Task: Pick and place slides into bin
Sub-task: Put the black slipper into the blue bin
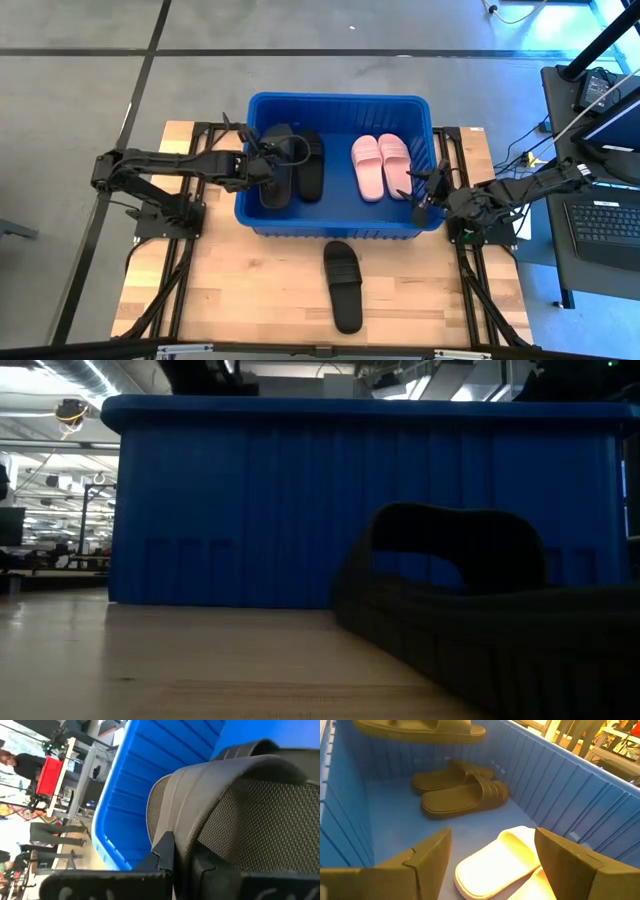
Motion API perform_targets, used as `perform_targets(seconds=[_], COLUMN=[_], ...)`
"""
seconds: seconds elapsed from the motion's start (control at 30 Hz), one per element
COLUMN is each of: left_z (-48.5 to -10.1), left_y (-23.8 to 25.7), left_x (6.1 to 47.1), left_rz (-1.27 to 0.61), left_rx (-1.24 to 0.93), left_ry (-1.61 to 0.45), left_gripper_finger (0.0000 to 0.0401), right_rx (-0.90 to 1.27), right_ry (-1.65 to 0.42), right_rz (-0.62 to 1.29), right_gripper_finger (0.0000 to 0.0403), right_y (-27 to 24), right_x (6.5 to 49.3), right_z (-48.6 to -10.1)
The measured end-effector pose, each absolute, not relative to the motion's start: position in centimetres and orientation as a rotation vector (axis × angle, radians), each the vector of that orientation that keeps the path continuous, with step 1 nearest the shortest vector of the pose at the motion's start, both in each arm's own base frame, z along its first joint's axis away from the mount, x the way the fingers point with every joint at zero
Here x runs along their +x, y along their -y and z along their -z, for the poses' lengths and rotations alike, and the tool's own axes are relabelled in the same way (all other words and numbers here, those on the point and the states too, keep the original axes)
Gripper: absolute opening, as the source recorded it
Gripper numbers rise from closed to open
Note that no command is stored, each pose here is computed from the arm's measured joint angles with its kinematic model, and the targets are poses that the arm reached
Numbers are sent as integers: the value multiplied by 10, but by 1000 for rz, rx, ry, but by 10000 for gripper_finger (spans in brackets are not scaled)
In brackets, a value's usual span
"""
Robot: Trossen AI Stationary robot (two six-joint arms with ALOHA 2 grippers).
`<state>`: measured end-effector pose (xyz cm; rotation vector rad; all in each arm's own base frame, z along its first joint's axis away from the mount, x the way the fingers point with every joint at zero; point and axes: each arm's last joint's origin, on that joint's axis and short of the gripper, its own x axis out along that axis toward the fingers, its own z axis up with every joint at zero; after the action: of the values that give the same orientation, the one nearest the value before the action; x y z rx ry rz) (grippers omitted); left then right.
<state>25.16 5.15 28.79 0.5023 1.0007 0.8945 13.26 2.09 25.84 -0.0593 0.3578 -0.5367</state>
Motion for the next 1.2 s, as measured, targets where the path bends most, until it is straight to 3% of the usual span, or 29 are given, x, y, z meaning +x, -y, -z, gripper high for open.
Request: perform_targets(seconds=[0.47,1.2], left_z=[-252,-235], left_y=[-51,-44], left_x=[248,246], left_rz=[-841,-722], left_rx=[406,308], left_ry=[-1020,-1062], left_gripper_finger=[6,5], right_rx=[-43,-53], right_ry=[-380,-422], right_rz=[607,681], right_gripper_finger=[284,284], right_y=[-13,-3], right_x=[138,143], right_z=[-255,-250])
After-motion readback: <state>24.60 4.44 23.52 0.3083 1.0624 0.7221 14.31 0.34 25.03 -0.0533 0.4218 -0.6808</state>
